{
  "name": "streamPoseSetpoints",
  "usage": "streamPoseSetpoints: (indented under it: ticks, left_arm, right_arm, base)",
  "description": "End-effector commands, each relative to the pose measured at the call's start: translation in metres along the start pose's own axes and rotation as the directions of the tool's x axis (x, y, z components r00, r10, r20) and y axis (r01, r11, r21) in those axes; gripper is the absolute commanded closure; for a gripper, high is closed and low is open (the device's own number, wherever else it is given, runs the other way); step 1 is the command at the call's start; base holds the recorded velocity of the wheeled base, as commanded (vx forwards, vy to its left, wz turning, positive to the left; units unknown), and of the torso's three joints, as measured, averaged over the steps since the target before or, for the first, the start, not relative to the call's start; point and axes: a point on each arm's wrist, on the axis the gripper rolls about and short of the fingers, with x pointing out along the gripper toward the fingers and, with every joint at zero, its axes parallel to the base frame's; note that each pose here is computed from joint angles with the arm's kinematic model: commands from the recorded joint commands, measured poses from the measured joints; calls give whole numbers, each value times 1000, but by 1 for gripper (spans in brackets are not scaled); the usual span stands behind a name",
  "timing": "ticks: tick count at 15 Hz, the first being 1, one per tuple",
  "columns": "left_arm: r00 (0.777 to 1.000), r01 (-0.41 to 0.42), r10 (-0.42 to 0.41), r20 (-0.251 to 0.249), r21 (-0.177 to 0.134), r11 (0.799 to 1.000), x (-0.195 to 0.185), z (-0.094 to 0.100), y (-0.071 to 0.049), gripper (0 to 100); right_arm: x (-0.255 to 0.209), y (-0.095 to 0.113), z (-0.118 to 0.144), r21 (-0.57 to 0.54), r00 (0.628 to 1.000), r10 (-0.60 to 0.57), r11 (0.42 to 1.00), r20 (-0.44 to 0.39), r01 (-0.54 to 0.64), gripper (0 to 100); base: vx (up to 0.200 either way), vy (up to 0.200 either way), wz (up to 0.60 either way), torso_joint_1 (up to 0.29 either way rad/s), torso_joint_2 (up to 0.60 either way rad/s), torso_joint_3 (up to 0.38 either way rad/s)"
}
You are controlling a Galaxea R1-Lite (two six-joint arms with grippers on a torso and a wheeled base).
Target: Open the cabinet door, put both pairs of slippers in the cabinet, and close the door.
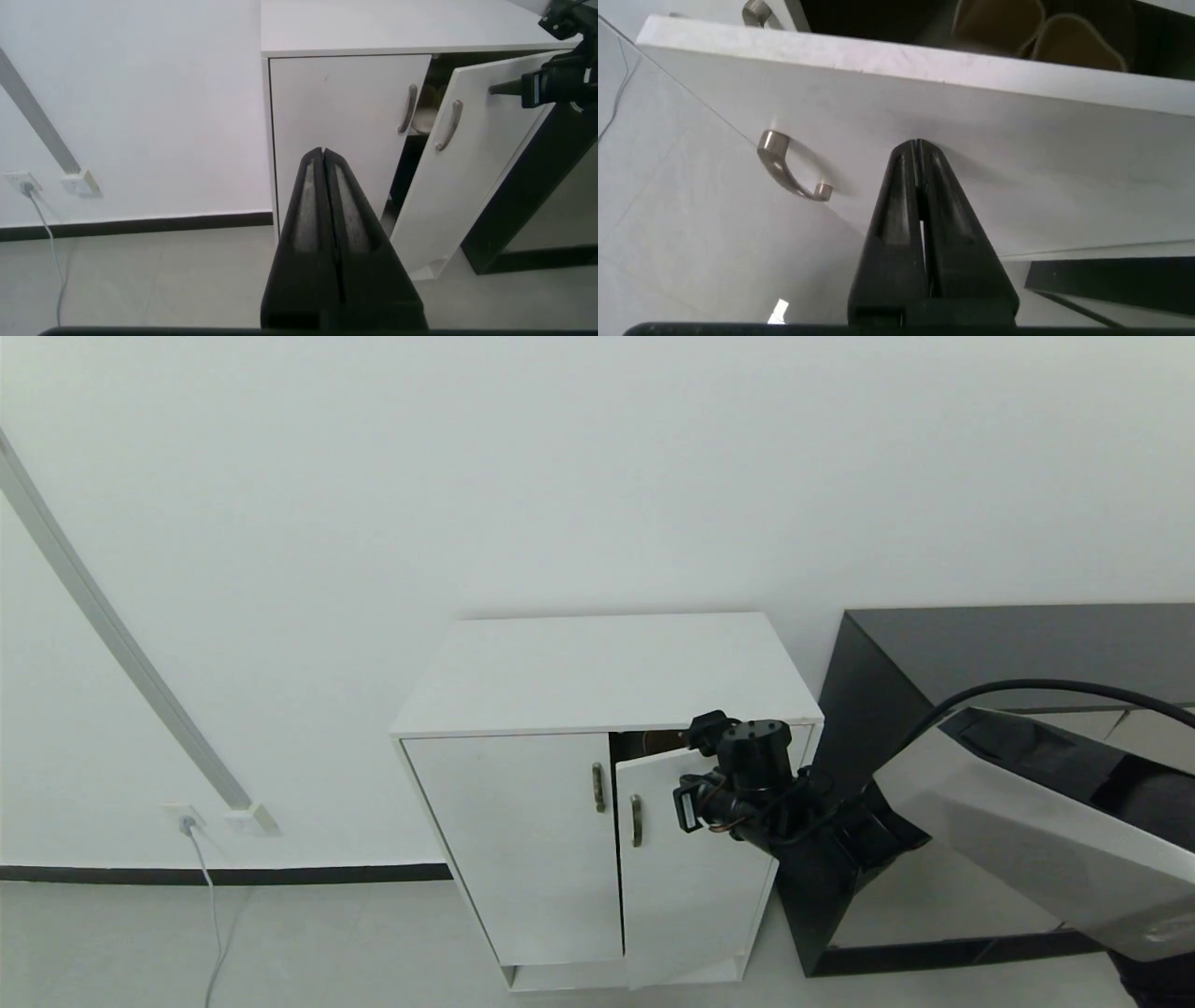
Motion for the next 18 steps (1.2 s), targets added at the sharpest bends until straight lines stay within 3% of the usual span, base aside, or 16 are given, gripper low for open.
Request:
streamPoseSetpoints:
  ticks: [1,18]
  left_arm:
    - [1000,0,0,-1,0,1000,0,0,0,100]
    - [1000,0,0,-1,0,1000,0,0,0,100]
  right_arm:
    - [2,-1,0,1,1000,-2,1000,2,2,100]
    - [30,-18,7,18,998,-43,999,36,43,100]
  base:
    - [0,0,0,0,0,0]
    - [0,0,0,0,0,0]
